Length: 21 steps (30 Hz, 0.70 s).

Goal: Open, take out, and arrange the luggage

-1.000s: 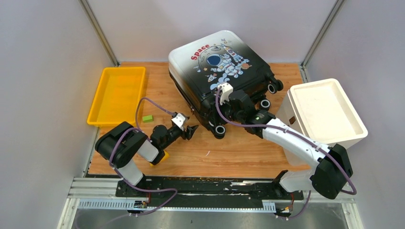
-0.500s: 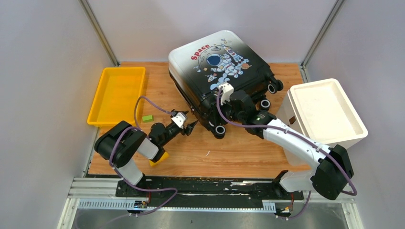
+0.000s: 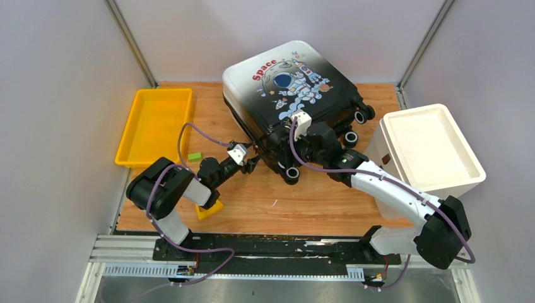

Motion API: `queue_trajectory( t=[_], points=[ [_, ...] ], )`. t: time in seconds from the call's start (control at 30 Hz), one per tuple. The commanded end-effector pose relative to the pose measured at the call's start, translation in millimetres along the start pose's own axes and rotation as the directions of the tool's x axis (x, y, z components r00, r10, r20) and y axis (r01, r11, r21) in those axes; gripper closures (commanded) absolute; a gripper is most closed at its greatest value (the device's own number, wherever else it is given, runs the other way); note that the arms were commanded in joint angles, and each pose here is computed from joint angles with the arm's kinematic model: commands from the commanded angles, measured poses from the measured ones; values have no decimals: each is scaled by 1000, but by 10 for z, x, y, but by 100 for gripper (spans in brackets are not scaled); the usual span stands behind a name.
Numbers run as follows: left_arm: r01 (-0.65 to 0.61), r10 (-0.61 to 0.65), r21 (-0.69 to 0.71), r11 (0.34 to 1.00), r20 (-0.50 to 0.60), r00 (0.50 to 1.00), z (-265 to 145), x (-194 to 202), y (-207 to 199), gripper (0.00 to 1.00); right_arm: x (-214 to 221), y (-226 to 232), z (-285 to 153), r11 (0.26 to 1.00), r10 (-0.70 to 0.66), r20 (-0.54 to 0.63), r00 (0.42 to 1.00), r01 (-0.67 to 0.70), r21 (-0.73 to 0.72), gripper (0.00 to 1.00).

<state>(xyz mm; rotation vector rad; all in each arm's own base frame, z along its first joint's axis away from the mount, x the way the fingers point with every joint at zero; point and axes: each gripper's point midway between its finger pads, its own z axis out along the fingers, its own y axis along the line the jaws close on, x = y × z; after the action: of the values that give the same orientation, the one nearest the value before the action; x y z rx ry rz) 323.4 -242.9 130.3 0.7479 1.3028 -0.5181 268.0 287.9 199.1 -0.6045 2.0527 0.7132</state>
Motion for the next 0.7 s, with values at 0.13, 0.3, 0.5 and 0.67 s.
queue_trajectory(
  t=[0.13,0.3,0.5,0.67],
  points=[
    [19,-25,67,998,92,995,90,-212,-80,40,-431,246,-236,992,-66,155,986,81,-93,98],
    [43,-44,8,999,85,995,82,-201,15,43,-414,239,-223,992,-73,152,986,87,-92,98],
    [56,-56,-2,998,64,996,-25,-147,-8,42,-424,243,-226,992,-74,154,985,89,-93,98],
    [67,-68,26,997,54,996,-67,-120,-77,43,-424,241,-233,992,-73,156,985,88,-92,98]
  ],
)
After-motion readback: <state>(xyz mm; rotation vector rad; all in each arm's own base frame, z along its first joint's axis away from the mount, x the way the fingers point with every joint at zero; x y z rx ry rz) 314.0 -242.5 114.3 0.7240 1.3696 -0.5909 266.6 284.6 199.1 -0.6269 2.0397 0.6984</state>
